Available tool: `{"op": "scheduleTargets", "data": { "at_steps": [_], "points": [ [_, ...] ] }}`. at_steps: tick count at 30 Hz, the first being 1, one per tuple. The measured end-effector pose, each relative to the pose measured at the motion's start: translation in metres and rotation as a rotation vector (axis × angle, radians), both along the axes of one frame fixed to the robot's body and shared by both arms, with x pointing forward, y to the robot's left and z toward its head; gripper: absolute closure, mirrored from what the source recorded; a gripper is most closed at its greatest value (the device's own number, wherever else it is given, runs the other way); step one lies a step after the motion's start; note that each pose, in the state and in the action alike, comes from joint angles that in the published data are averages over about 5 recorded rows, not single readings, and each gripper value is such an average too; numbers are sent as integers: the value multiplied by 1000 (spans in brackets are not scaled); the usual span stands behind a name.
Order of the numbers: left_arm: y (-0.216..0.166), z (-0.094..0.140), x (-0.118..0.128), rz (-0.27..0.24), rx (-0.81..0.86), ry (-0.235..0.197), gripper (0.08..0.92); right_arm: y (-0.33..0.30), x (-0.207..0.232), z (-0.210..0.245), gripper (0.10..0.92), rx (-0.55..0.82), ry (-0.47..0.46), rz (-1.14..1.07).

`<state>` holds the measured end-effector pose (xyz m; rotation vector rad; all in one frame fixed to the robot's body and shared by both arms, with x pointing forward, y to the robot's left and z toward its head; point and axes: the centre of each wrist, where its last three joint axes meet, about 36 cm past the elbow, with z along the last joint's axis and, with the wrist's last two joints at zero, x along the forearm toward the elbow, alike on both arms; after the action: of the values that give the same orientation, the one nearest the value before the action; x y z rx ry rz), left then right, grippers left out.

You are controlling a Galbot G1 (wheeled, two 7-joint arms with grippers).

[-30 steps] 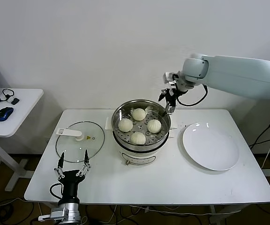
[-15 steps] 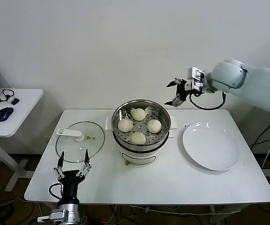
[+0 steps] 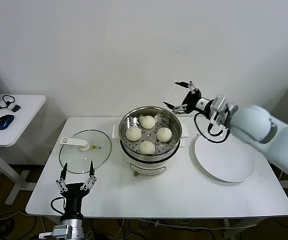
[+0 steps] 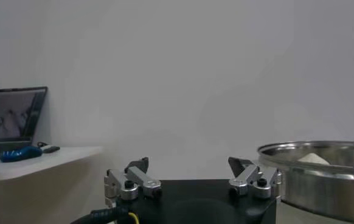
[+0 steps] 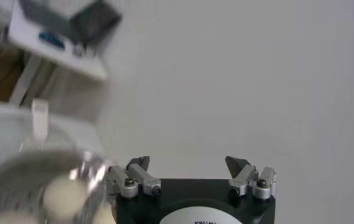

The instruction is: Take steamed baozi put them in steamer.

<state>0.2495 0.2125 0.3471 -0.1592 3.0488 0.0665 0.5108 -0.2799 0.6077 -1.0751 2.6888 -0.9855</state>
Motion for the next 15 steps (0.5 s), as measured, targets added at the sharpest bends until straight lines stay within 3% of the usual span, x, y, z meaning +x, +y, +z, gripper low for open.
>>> {"op": "scheduleTargets", "data": {
  "at_steps": [8,15],
  "points": [
    [-1,-4,-3,-6,10,9,177,8,-32,-53,200,357,-164,-54],
    [-2,-10,-6,-5,13,17,177,-18,-95,-147,200,585,-129,-244]
  ]
}}
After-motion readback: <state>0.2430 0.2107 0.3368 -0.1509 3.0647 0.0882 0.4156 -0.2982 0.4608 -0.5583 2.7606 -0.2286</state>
